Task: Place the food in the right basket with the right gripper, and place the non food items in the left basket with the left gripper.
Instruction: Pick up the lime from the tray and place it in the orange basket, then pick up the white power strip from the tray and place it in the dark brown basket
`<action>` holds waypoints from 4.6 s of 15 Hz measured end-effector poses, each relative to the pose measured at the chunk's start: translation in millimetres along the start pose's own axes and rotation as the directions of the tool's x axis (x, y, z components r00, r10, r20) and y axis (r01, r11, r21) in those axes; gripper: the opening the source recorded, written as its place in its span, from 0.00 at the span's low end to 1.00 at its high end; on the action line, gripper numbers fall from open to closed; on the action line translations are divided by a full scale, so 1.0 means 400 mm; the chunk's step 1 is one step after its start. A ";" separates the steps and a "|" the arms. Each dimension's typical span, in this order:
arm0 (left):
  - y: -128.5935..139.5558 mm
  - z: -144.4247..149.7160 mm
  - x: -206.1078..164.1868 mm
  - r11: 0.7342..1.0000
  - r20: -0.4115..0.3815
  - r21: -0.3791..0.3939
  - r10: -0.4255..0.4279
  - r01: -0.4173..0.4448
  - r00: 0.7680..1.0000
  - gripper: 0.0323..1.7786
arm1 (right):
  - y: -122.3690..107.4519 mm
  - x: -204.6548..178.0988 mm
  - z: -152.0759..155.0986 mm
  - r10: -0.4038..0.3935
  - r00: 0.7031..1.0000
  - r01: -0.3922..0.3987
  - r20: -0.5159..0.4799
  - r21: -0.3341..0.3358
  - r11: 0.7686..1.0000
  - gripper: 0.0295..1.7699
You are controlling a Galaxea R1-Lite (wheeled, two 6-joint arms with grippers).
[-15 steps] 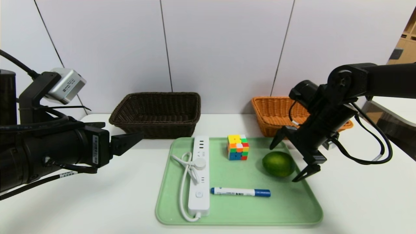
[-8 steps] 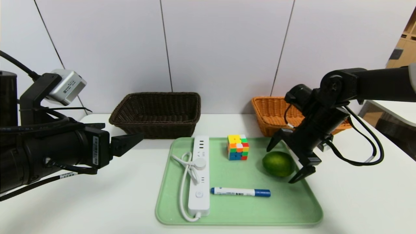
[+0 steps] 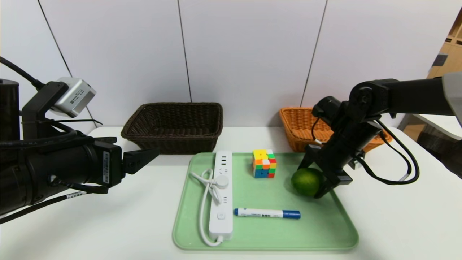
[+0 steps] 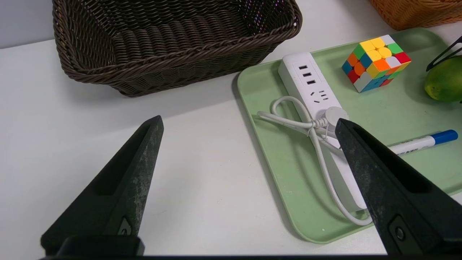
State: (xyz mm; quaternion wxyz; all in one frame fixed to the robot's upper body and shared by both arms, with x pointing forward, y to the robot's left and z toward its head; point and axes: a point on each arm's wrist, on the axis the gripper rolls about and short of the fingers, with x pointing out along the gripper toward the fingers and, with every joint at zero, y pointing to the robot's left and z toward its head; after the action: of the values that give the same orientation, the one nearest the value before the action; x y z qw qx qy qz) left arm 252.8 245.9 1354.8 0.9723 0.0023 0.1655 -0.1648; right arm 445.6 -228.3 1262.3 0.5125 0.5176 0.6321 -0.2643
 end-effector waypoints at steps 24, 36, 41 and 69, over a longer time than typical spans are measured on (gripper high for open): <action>-0.011 -0.030 0.011 1.000 -0.049 0.025 -0.017 0.018 0.999 0.95 | -0.084 -0.491 -0.083 0.677 0.642 -0.261 0.361 -0.727 0.635 0.58; -0.022 -0.018 0.048 0.999 0.015 0.012 -0.030 0.030 0.999 0.95 | 0.080 -0.292 0.111 0.547 0.688 -0.073 0.476 -0.705 0.705 0.57; -0.024 -0.023 0.067 1.000 -0.006 0.010 -0.025 0.025 1.000 0.95 | 0.113 -0.243 0.162 0.531 0.678 -0.041 0.508 -0.695 0.717 0.57; -0.027 0.004 0.067 1.000 0.027 0.012 -0.024 0.024 0.999 0.95 | -0.029 -0.463 -0.048 0.686 0.575 -0.031 0.446 -0.826 0.563 0.93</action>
State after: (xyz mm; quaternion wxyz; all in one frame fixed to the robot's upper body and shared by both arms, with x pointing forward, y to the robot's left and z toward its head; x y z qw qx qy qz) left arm 273.5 227.1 1348.2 0.9724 0.0040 0.1515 -0.1775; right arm 416.2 -286.4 1437.2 0.9287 0.2366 0.2828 -0.0409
